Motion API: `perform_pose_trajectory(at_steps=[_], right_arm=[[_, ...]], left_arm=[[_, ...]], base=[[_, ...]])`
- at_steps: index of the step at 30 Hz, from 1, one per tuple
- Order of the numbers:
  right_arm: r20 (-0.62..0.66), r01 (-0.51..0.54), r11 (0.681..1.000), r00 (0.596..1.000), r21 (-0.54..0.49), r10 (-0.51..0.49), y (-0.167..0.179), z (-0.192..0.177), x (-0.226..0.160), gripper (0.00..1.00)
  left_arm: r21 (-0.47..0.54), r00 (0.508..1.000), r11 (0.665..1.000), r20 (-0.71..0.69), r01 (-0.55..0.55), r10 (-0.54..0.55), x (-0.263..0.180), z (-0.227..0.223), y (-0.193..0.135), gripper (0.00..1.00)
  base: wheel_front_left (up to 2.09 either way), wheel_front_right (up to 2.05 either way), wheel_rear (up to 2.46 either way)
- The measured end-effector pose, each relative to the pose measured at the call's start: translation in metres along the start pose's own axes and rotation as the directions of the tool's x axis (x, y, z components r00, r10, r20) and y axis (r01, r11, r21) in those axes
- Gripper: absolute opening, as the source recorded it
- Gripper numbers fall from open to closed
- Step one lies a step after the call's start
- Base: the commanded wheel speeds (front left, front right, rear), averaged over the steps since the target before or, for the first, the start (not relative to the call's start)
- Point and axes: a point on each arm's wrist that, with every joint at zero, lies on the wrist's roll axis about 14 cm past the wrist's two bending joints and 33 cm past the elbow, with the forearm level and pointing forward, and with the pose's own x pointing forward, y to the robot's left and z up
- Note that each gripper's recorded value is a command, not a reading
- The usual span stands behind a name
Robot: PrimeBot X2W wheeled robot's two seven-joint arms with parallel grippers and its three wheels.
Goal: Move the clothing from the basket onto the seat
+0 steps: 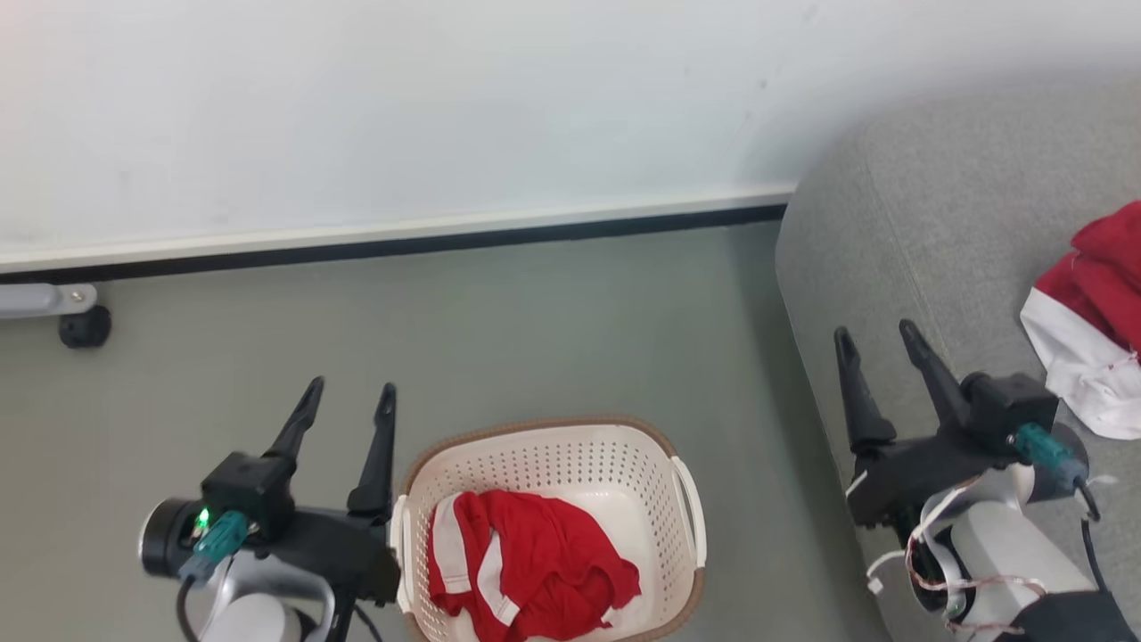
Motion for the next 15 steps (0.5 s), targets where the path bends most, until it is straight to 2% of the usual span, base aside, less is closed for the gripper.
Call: perform_pose_trajectory(at_steps=[5,15], right_arm=[[0.027,-0.025,1.0,0.999,-0.016,0.025,0.009,0.008,-0.01,1.0],[0.058,-0.012,1.0,0.998,-0.021,0.013,0.007,0.015,-0.031,1.0]], left_arm=[[0.006,0.998,0.998,0.021,-0.057,0.057,-0.014,0.006,0.017,1.0],[-0.007,0.991,0.992,0.06,-0.123,0.123,-0.032,0.017,0.034,1.0]], base=[[0.0,0.0,0.0],[0.0,0.0,0.0]])
